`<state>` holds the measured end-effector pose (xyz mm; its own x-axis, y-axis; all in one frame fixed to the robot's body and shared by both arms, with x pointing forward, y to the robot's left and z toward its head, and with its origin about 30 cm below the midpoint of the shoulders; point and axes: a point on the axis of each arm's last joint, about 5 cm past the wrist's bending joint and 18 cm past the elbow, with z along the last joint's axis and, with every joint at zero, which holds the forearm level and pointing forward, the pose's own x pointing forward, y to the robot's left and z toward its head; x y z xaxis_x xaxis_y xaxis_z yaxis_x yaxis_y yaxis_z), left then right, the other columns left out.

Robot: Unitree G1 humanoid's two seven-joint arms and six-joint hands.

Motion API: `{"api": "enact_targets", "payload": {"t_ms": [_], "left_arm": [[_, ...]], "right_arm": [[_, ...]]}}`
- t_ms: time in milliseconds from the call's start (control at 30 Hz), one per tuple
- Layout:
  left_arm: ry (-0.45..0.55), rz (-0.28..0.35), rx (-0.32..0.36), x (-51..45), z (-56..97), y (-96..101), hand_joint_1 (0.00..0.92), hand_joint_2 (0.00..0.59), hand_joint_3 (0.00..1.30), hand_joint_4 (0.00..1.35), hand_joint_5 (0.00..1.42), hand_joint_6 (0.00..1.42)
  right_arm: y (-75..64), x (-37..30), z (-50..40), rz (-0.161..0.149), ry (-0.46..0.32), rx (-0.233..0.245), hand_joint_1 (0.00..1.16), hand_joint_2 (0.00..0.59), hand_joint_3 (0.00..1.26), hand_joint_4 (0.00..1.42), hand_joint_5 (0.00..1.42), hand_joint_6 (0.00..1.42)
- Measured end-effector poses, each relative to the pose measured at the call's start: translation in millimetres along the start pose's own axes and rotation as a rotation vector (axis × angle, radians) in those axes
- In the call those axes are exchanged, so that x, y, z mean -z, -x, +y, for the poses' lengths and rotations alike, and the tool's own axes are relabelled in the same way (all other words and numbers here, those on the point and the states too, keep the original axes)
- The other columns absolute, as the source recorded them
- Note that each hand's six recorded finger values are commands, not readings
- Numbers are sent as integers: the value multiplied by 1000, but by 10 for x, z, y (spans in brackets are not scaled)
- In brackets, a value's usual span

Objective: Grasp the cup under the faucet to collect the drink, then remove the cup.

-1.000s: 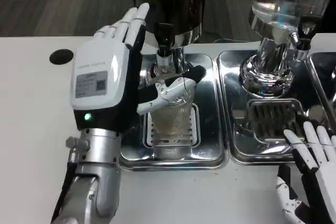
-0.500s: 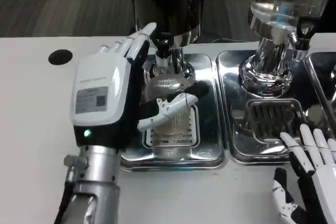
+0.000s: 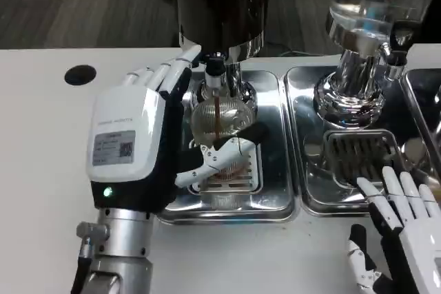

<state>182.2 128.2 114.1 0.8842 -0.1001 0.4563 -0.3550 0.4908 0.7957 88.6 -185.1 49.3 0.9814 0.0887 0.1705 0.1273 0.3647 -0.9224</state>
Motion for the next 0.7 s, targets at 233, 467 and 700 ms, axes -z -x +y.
{"api": "enact_targets", "payload": {"t_ms": [233, 467, 700], "left_arm": [[-4, 0, -2, 0, 5, 2, 0, 64, 370, 321, 409, 347], [-25, 2, 2, -2, 10, 23, 0, 64, 364, 319, 409, 349], [-26, 7, 3, 6, 8, 54, 0, 64, 365, 318, 409, 350]], "right_arm": [[0, -2, 4, -1, -2, 0, 228, 568, 173, 0, 0, 32], [-21, 17, 25, -1, -8, -4, 229, 568, 168, 0, 0, 32], [-26, 17, 27, -5, -7, -4, 230, 568, 166, 0, 0, 32]]}}
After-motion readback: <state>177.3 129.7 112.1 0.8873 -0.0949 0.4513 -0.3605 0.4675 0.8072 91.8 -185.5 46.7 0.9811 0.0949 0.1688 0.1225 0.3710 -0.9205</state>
